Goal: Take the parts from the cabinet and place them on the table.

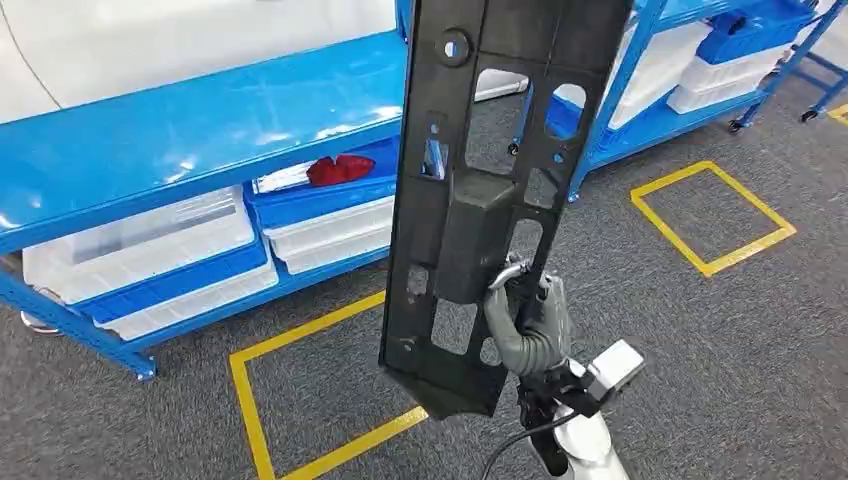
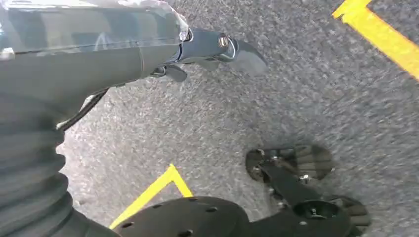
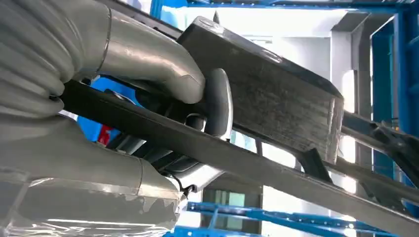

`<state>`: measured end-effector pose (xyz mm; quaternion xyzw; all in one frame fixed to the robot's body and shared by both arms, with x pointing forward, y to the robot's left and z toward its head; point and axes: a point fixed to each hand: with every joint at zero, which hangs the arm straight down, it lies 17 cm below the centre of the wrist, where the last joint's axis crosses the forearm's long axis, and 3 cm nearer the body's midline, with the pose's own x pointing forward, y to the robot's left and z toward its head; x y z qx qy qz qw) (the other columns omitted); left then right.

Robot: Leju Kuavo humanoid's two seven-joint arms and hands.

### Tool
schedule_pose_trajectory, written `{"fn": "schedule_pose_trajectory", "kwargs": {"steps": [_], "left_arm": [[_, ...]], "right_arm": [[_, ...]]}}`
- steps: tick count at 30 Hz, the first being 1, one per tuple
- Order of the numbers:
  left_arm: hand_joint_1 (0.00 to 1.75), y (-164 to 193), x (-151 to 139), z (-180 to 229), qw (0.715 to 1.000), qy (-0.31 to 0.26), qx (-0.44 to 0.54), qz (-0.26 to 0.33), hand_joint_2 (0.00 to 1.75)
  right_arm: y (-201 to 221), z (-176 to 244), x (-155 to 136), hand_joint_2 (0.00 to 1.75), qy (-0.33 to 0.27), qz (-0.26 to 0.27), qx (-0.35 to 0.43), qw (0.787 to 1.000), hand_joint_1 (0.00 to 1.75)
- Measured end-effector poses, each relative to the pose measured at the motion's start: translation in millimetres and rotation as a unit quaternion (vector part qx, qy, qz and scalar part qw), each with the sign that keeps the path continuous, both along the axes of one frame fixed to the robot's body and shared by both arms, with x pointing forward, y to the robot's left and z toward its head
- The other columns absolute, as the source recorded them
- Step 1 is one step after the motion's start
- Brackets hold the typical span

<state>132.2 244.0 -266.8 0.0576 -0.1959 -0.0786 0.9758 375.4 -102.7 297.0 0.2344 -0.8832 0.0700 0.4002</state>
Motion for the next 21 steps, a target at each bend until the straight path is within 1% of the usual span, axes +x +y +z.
{"fn": "schedule_pose_trajectory", "kwargs": {"steps": [7,17,21], "left_arm": [[0.00,-4,-2,0,1.000,0.002,-0.002,-0.008,1.75],[0.00,-14,13,4,1.000,-0.010,-0.007,-0.019,1.75],[0.00,-15,6,2,1.000,-0.004,-0.008,-0.020,1.75]], "right_arm": [[-8,0,-2,1.75,0.000,-0.012,0.005,1.000,1.73],[-16,7,-8,1.75,-0.008,-0.020,0.011,1.000,1.73],[-16,9,-8,1.75,-0.010,-0.021,0.012,1.000,1.73]]}}
